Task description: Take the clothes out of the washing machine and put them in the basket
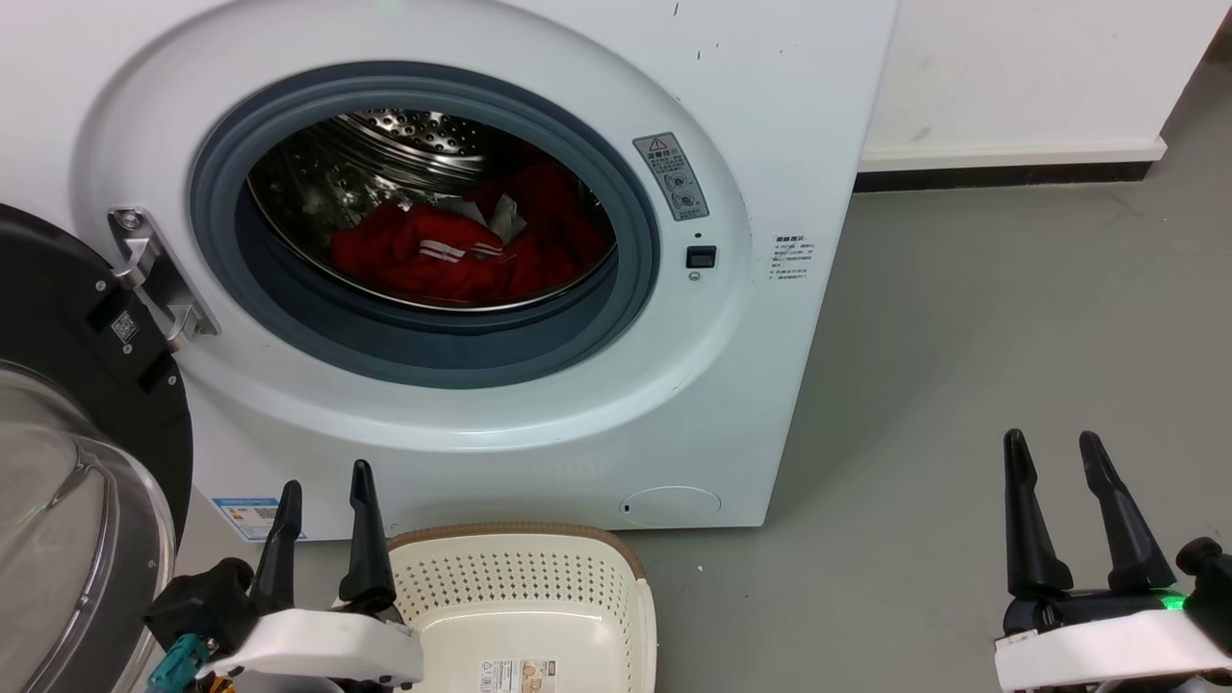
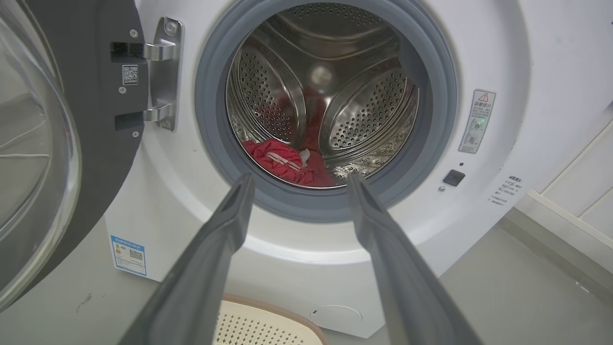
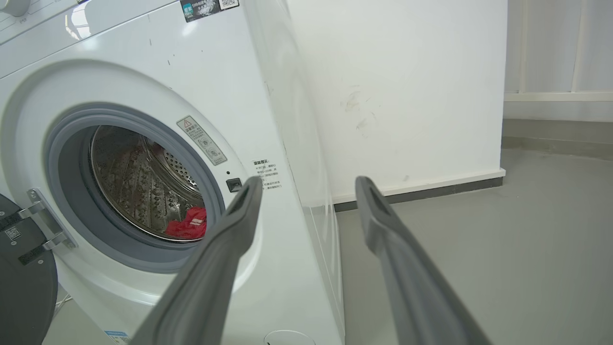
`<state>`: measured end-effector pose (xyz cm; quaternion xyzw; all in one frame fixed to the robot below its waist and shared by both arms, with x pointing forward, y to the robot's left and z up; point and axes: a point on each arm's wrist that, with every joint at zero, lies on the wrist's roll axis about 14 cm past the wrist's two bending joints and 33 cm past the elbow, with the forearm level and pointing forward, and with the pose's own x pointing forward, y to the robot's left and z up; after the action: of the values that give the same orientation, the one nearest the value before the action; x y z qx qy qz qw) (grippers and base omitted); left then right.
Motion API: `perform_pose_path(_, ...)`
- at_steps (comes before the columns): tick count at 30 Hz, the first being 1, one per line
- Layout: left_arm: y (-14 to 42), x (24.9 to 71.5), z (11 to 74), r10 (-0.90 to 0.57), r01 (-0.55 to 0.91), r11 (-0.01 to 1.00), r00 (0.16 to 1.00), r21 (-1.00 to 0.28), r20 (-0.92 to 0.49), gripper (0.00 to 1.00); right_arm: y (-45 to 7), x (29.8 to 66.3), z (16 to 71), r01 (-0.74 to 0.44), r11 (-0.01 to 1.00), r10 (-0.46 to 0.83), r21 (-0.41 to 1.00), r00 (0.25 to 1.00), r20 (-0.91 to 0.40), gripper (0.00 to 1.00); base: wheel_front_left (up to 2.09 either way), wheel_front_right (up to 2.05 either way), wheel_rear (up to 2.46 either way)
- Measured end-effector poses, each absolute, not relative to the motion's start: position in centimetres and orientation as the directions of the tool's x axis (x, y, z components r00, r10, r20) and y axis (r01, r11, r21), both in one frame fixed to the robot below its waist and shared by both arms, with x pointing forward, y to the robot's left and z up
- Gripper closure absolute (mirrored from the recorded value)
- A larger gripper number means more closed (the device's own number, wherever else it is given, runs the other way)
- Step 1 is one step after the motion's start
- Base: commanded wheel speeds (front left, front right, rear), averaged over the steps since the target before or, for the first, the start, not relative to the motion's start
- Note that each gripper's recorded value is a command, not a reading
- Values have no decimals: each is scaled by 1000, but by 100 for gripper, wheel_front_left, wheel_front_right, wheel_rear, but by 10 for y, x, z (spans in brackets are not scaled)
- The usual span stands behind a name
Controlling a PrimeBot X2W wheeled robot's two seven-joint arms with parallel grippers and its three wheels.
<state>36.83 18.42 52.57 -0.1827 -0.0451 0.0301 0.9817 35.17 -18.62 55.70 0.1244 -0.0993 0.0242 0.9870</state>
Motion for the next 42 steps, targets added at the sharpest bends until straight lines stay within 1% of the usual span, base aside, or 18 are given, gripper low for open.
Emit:
perform_pose_path(17, 178, 365, 533, 47, -19, 978, 990, -206, 131, 0, -183, 345, 566, -70, 994, 47, 88, 969, 244, 0, 0, 0, 0)
perform_pose_path(42, 173, 360, 533, 17, -11, 999, 986, -37, 163, 0, -178, 338, 567, -67, 996, 81, -61, 962, 262, 0, 0, 0, 0)
